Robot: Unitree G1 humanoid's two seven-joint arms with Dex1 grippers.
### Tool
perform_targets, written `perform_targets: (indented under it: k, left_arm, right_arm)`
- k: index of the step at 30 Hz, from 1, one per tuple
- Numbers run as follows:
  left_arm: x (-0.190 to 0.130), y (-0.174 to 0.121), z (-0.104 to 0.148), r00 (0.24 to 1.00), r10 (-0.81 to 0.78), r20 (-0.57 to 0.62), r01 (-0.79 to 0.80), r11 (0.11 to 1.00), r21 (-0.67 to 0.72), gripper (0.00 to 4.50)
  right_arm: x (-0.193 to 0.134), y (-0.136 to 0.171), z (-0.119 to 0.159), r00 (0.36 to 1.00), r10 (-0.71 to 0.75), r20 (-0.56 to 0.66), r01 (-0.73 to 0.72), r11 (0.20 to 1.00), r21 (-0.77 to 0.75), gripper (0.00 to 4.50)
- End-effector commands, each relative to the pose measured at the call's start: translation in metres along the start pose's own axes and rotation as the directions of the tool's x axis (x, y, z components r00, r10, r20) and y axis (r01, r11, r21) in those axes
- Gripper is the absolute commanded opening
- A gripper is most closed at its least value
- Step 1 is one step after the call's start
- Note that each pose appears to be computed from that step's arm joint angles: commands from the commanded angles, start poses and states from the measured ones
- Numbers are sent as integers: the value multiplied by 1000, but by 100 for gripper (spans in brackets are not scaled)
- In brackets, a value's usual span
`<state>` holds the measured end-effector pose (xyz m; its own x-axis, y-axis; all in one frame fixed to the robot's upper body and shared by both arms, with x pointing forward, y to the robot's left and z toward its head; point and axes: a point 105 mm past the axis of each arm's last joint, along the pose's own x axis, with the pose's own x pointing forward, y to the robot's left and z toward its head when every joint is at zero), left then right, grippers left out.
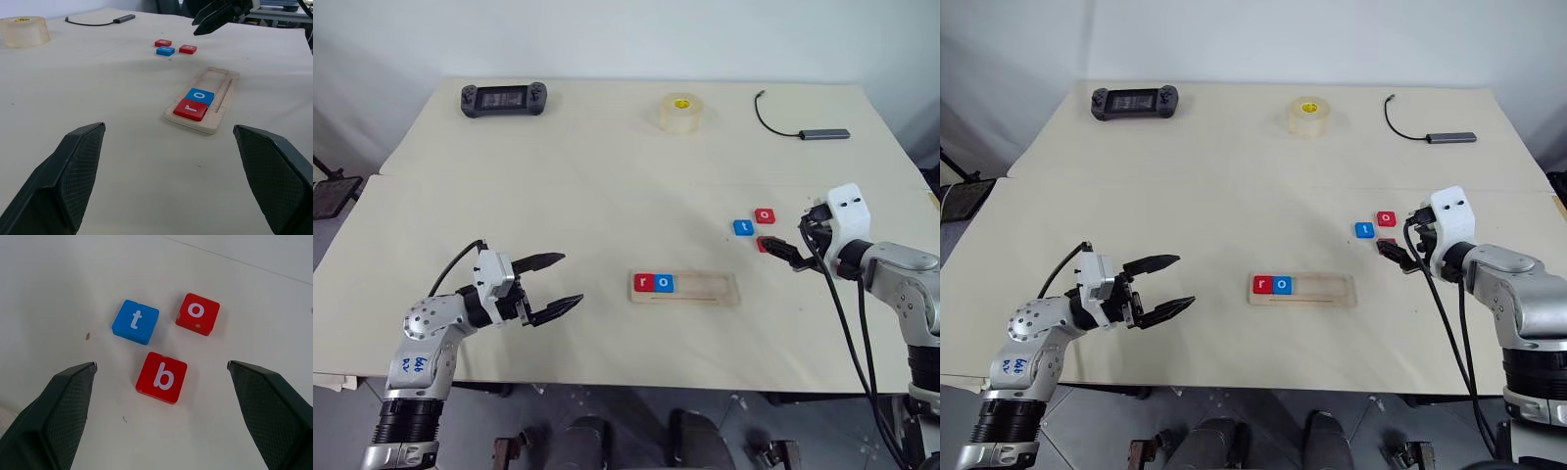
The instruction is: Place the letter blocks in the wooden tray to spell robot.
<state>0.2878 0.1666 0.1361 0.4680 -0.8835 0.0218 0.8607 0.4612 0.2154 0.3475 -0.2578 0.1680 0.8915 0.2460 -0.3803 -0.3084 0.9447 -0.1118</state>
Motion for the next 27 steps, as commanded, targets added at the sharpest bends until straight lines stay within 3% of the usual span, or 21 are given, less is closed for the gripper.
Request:
perform_targets:
  k: [1,16,19,26,27]
  left_arm:
    - [4,-2,9,999,-18,29,17,999,41,446]
    - [13,-7,10,999,-39,37,37,998,42,446]
    - [13,-6,12,998,-37,41,35,998,48,450]
    - [15,-8,12,998,-52,43,50,998,45,450]
    - [16,-9,12,997,-58,45,56,997,45,450]
  right_arm:
    - [-5,-3,17,999,-28,44,29,1000,-2,450]
    - [39,-14,-15,979,-145,-145,165,976,139,450]
    - [38,-10,-19,976,-131,-176,156,978,138,390]
    - [37,-5,-19,976,-132,-171,158,976,151,152]
    - [35,-7,-17,976,-140,-164,165,974,152,146]
